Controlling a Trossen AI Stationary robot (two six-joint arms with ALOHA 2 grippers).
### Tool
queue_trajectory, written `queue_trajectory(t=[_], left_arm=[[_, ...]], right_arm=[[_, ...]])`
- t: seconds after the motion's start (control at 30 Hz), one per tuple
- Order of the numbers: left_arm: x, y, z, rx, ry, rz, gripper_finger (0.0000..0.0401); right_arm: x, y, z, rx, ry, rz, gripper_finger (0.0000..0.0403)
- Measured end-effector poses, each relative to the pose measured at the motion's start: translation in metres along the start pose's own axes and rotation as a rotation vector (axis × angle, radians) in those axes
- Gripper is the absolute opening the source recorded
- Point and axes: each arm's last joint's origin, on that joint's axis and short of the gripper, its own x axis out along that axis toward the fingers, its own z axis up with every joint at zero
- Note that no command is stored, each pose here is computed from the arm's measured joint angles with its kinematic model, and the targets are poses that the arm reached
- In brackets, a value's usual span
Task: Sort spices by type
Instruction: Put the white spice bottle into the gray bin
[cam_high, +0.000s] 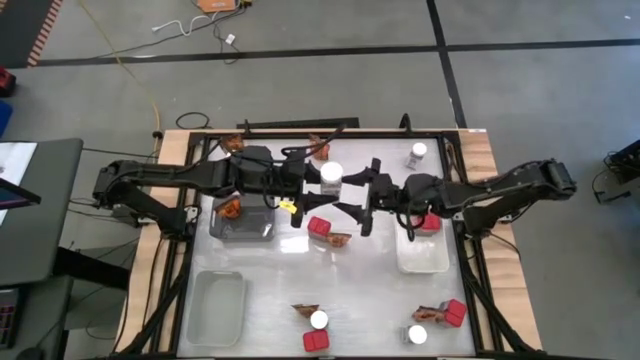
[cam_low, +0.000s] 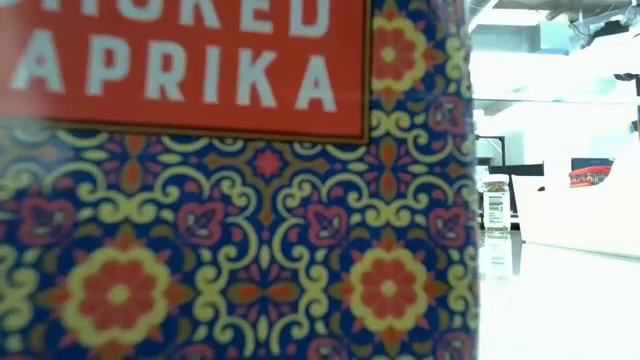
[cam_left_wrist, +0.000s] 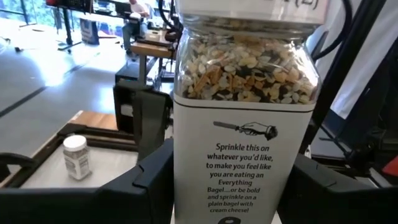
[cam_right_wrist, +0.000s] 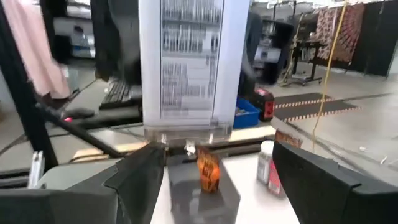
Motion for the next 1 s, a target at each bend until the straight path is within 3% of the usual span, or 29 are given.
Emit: queue_trajectory(t=[0.2, 0.43, 1.0], left_arm=[[0.0, 0.0, 0.001, 0.0, -0.004, 0.003, 0.0205], [0.001, 0.002, 0.0, 0.001, -0.005, 0.023, 0.0206], [0.001, 0.001, -0.001, -0.027, 0.004, 0.018, 0.0206]], right_arm=[[0.002, 0.002, 0.002, -0.039, 0.037, 0.015, 0.0324], [0.002, 0.004, 0.001, 0.017, 0.055, 0.089, 0.0324], [0.003, 0.002, 0.011, 0.039, -0.047, 0.082, 0.0324]])
